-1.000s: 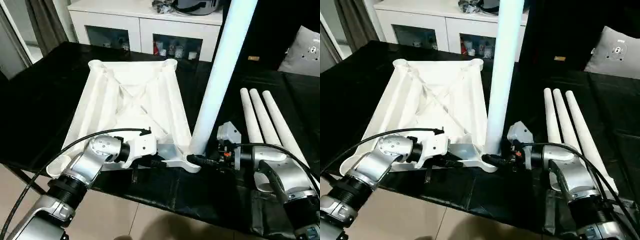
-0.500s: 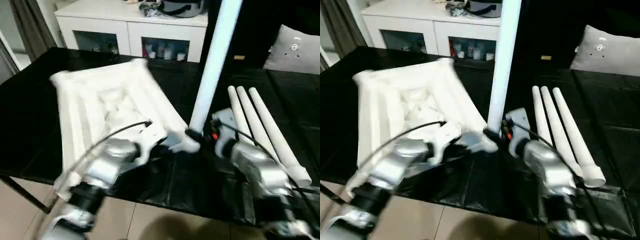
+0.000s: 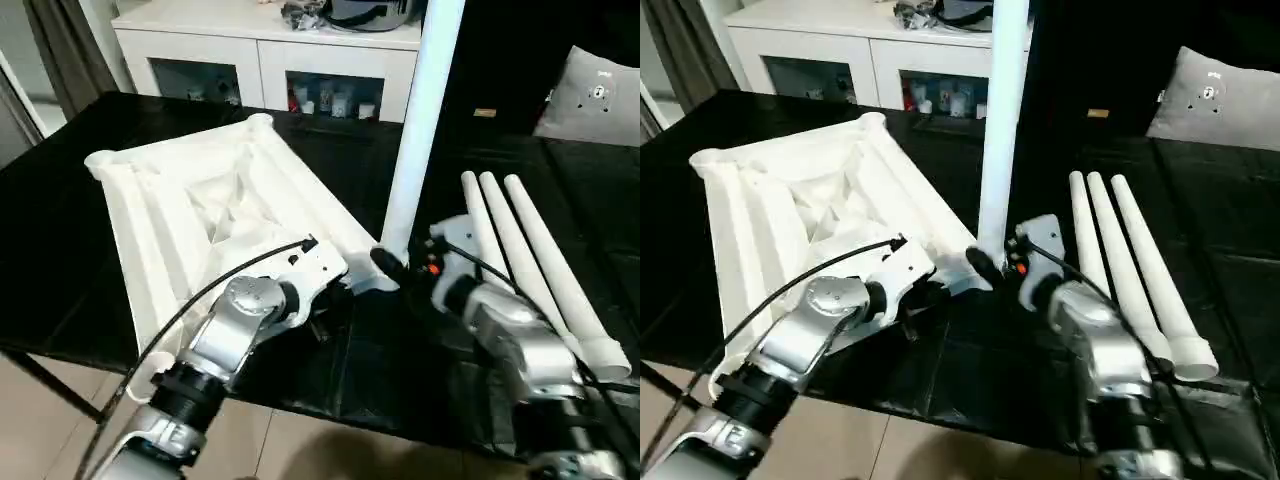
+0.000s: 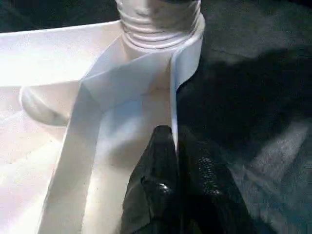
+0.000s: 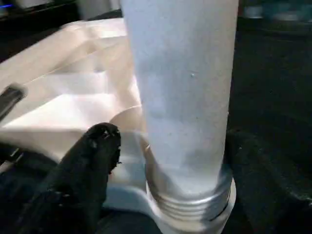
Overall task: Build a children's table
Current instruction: Rotate leg to tighten
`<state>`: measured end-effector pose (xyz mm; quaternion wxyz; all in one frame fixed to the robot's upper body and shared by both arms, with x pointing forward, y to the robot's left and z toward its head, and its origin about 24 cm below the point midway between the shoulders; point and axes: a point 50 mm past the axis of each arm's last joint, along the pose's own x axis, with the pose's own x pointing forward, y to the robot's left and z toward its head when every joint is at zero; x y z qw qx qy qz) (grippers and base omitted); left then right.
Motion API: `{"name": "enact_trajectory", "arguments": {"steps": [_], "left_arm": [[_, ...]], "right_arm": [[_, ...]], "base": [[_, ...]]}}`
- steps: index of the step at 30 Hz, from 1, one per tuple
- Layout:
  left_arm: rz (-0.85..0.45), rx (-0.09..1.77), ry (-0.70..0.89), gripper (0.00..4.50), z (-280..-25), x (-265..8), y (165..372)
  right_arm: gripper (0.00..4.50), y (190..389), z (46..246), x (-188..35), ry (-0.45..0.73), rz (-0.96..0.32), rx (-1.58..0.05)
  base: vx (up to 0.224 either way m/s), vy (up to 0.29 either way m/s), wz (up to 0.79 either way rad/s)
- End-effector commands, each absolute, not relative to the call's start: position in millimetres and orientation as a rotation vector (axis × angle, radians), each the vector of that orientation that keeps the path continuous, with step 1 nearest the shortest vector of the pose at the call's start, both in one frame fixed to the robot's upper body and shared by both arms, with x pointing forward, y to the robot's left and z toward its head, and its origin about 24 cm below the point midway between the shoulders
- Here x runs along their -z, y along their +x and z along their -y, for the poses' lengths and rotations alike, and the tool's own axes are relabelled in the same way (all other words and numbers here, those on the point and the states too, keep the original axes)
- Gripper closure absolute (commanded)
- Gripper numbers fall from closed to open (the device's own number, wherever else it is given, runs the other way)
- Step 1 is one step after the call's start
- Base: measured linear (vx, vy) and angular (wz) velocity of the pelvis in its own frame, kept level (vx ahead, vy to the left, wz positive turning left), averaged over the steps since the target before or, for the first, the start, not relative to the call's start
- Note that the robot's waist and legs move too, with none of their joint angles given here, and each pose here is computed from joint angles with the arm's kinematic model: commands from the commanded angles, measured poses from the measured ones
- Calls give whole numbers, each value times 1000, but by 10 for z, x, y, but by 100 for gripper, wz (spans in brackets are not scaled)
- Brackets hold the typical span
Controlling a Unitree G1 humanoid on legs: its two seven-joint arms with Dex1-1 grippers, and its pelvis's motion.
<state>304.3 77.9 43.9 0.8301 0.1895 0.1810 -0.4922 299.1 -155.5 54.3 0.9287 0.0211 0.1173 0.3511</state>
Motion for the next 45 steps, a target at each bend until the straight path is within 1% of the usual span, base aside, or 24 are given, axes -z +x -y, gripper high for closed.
{"name": "enact_trajectory", "arguments": {"steps": [1,4,6,9,12,14,15,16,18,19,22,23,24,26,28,31,32,33,34,36,39,43,44,45], "left_arm": [[-326,1099,428,450,-755,-506,3051],[-343,1187,492,450,-861,-472,3024],[-365,1305,558,450,-978,-440,2974],[-392,1371,592,450,-1042,-420,2940],[-419,1467,591,450,-1091,-432,2889],[-418,1484,588,450,-1092,-444,2883],[-418,1498,589,450,-1093,-450,2881],[-417,1507,591,450,-1094,-454,2880],[-415,1529,593,450,-1099,-454,2878],[-413,1534,594,450,-1101,-452,2879],[-411,1544,591,450,-1091,-447,2876],[-410,1546,590,450,-1085,-446,2874],[-410,1548,588,450,-1082,-445,2872],[-411,1551,586,450,-1078,-443,2869],[-411,1552,584,450,-1076,-441,2866],[-415,1558,572,450,-1073,-434,2856],[-419,1556,564,450,-1075,-426,2853],[-419,1556,564,450,-1075,-426,2853],[-421,1553,561,450,-1078,-420,2854],[-428,1533,548,450,-1084,-402,2859],[-425,1507,520,450,-1080,-397,2863],[-432,1447,467,450,-1053,-398,2873],[-434,1392,431,450,-1027,-404,2896],[-434,1386,426,450,-1024,-405,2899]], "right_arm": [[44,2955,1477,-622,16,-206,-838],[24,2912,1631,-675,-63,-213,-925],[3,2861,1746,-713,-148,-237,-1021],[3,2837,1778,-720,-198,-247,-1067],[3,2759,1761,-692,-203,-284,-1174],[3,2754,1754,-681,-202,-289,-1183],[18,2756,1744,-670,-195,-292,-1188],[18,2756,1736,-662,-188,-293,-1193],[44,2752,1716,-646,-175,-296,-1212],[44,2752,1706,-637,-171,-297,-1219],[64,2751,1682,-616,-155,-300,-1232],[75,2748,1677,-610,-150,-305,-1237],[96,2746,1673,-605,-146,-308,-1240],[109,2742,1671,-598,-143,-312,-1242],[130,2740,1671,-593,-141,-315,-1243],[140,2732,1674,-568,-132,-323,-1240],[162,2719,1668,-547,-122,-329,-1242],[172,2719,1668,-547,-122,-329,-1242],[172,2711,1662,-535,-116,-331,-1244],[191,2678,1636,-498,-93,-339,-1248],[194,2649,1606,-473,-62,-339,-1241],[197,2676,1545,-433,-6,-342,-1152],[199,2735,1508,-420,15,-340,-1074],[200,2742,1503,-419,17,-340,-1065]], "base": [[0,0,0],[0,0,0],[0,0,0],[0,0,0],[0,0,0],[0,0,0],[0,0,0],[0,0,0],[0,0,0],[0,0,0],[0,0,0],[0,0,0],[0,0,0],[0,0,0],[0,0,0],[0,0,0],[0,0,0],[0,0,0],[0,0,0],[0,0,0],[0,0,0],[0,0,0],[0,0,0],[0,0,0]]}}
